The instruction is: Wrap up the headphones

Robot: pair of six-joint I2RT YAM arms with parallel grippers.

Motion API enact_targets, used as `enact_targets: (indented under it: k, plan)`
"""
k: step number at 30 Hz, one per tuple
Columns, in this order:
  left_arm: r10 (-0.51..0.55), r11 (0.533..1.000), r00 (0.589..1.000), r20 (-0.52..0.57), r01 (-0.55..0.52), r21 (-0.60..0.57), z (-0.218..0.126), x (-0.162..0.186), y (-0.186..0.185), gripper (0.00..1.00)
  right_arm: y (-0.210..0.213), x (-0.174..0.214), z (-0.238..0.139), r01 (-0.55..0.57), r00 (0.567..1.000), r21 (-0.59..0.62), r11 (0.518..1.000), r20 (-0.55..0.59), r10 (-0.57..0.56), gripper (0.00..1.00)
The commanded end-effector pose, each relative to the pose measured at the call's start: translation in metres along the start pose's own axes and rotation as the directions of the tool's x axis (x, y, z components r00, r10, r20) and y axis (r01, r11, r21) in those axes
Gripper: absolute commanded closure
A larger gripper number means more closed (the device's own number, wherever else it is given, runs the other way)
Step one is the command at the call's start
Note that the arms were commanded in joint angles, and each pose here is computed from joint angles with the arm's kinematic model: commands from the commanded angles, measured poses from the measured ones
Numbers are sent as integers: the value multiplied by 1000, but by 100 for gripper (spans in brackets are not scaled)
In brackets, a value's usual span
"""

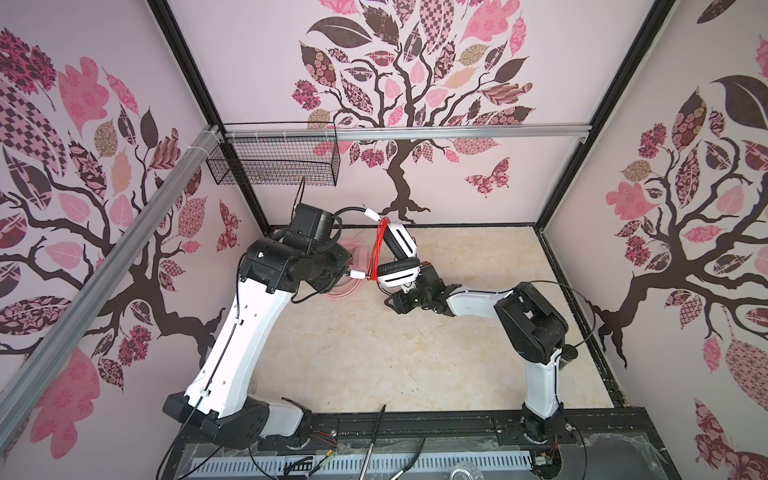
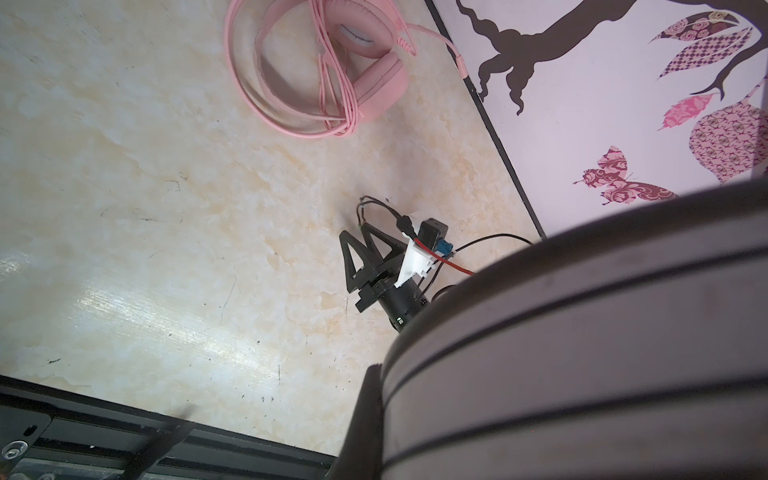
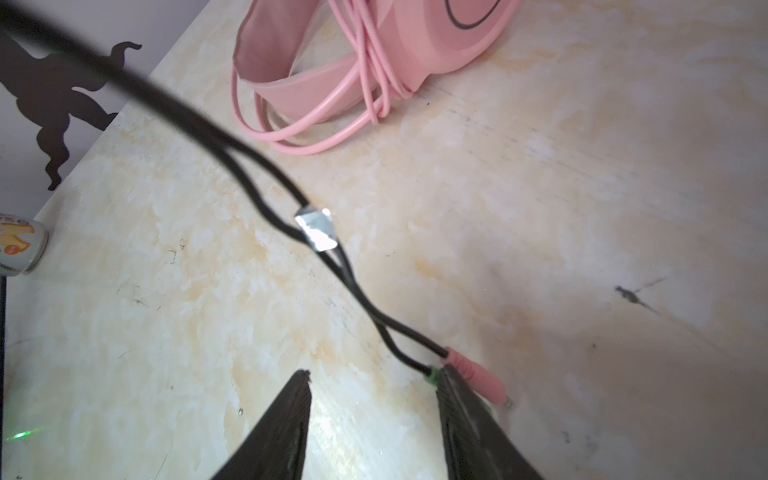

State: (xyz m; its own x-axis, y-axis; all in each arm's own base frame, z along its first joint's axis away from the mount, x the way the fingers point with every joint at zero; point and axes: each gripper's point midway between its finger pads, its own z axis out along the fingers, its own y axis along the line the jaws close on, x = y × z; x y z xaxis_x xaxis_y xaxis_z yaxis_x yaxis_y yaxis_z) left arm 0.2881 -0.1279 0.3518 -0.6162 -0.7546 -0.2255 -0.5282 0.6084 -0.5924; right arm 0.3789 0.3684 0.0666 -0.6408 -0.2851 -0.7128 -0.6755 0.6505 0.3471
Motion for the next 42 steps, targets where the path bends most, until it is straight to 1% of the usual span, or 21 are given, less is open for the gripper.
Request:
enact_targets:
  k: [1,4,7,10,13,16,23,30,38,39,42]
  plan:
    - [-11,993,1000,19,9,116,-16,-5,-24,100,-18,-10,8,30,999,87,996,-14,-29,44]
    - [-11,993,1000,19,9,118,-17,-5,-24,100,-24,-9,15,42,998,109,993,-47,-37,45]
    - [-11,993,1000,20,9,120,-17,-5,-24,100,-23,1,21,51,996,86,995,-79,-44,47]
    - [-10,993,1000,21,8,121,-18,-5,-24,100,-13,12,26,51,994,6,999,-97,-51,49]
    - [-11,993,1000,21,8,119,-18,-5,-24,100,-2,18,27,35,995,-62,997,-89,-41,50]
    - [-11,993,1000,19,9,119,-17,-5,-24,100,3,24,29,15,995,-100,995,-97,-25,52]
    - [-12,993,1000,21,10,118,-18,-5,-24,100,7,38,26,-29,994,-129,991,-108,15,58]
    - [-14,993,1000,19,11,116,-18,-5,-24,100,11,54,11,-47,994,-140,989,-108,32,59]
    - [-17,993,1000,14,15,116,-15,-5,-25,100,17,57,-3,-57,995,-148,987,-92,44,59]
    - [-17,993,1000,14,15,117,-16,-4,-25,100,17,56,-4,-57,995,-148,987,-91,43,61]
    - [-18,993,1000,14,16,117,-16,-5,-25,100,18,57,-3,-60,994,-153,986,-95,45,71]
